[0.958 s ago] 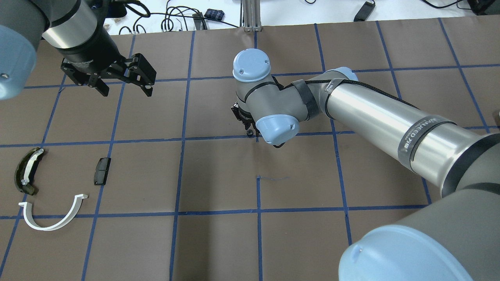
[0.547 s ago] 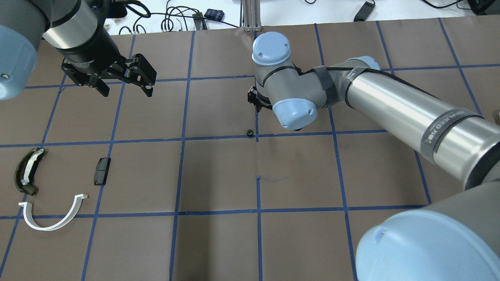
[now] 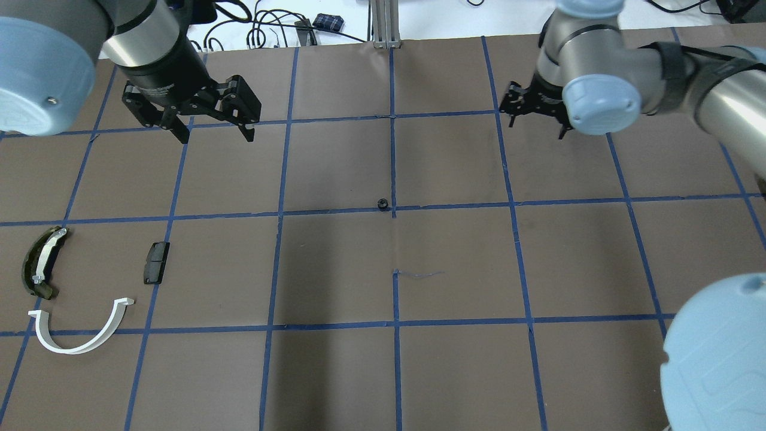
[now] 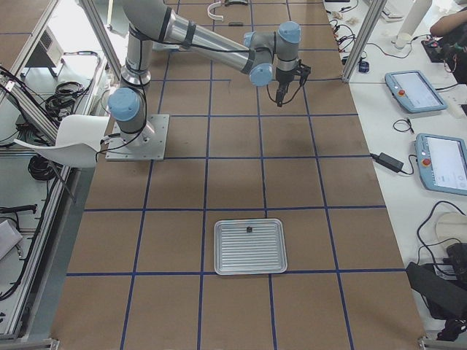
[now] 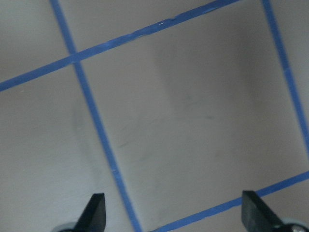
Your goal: Place bearing gear from tray to pile
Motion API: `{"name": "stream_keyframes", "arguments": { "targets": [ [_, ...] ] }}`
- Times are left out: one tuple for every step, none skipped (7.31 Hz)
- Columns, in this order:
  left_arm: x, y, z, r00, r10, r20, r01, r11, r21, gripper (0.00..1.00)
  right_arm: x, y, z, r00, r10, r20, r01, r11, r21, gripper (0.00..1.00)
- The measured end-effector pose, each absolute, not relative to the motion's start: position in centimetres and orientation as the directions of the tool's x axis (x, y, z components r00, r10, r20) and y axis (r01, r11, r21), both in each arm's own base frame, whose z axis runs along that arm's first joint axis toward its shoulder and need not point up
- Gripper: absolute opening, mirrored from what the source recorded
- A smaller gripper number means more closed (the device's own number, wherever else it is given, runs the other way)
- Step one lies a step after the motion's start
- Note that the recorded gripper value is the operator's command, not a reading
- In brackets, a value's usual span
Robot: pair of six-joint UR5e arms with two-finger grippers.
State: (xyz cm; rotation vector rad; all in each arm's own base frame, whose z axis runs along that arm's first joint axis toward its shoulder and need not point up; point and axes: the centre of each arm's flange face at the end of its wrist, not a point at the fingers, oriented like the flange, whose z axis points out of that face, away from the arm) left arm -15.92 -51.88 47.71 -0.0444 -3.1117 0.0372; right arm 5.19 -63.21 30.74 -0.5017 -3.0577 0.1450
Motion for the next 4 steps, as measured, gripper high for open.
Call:
{"name": "stream_keyframes", "arguments": {
  "targets": [
    [-18.2,-53.8,44.9,-0.997,0.043,0.056,0.043,0.999,-0.007,1.00,-0.9,-63.0,31.7,-0.965,0.261,0.041,0.256,0.962,-0.089,1.00],
    [-21.5,-55.3,41.6,-0.995,0.075,0.059,0.075,0.997,0.003,1.00,-7.1,-62.5,32.3,-0.982,0.176,0.071,0.170,0.982,-0.077,1.00],
    [-25.1,-56.3,37.8,-0.995,0.085,0.046,0.086,0.996,0.013,1.00,-13.4,-61.6,32.4,-0.992,0.076,0.097,0.070,0.996,-0.060,1.00],
    [-27.8,-57.1,34.2,-0.997,0.068,0.042,0.069,0.997,0.017,1.00,-19.9,-59.8,32.1,-0.994,-0.014,0.107,-0.018,0.999,-0.038,1.00]
  ]
}}
